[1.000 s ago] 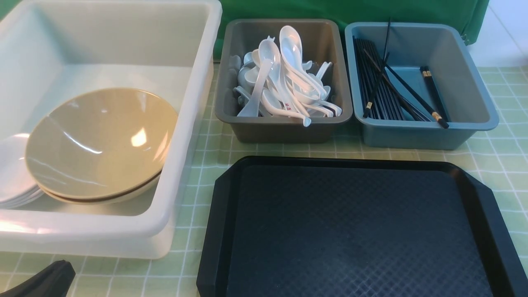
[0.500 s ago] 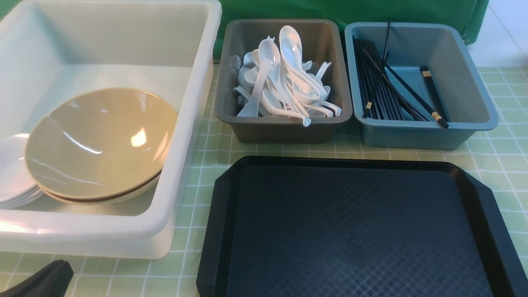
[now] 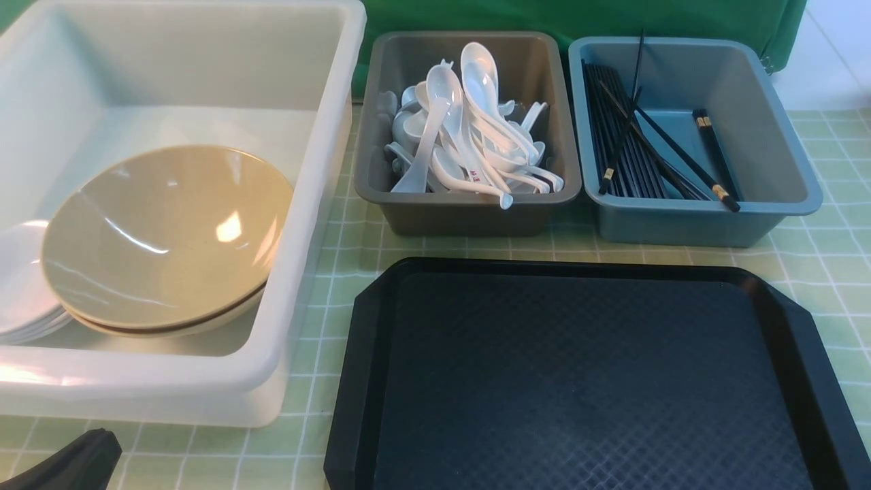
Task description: On green table put chopsticks spoon bowls plates into blue grey white boxes.
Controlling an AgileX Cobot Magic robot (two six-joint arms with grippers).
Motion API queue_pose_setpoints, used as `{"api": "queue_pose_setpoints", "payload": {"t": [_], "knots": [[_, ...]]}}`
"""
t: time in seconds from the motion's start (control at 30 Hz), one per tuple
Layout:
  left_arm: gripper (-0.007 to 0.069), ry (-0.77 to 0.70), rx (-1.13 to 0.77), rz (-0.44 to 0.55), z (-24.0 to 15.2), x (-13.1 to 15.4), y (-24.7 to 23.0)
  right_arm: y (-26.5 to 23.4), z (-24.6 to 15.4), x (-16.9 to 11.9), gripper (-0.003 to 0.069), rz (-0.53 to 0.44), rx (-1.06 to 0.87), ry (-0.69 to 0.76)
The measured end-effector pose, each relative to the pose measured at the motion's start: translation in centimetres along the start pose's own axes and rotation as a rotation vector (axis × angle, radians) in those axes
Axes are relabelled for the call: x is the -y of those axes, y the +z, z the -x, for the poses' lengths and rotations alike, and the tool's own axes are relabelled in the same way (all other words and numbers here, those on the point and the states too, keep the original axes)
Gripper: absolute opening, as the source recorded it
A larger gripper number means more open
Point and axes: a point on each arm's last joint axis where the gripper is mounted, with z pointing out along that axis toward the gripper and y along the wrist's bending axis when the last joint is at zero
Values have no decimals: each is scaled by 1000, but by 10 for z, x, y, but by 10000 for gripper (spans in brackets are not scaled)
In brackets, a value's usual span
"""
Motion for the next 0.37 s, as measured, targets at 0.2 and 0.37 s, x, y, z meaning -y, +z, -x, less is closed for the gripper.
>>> {"api": "queue_pose_setpoints", "payload": {"t": [0.2, 0.37], "knots": [[-1, -1, 0, 0, 0, 0, 0, 0, 0, 0, 152, 0, 0, 0], [-1, -5, 0, 0, 0, 0, 0, 0, 0, 0, 152, 0, 0, 0]]}}
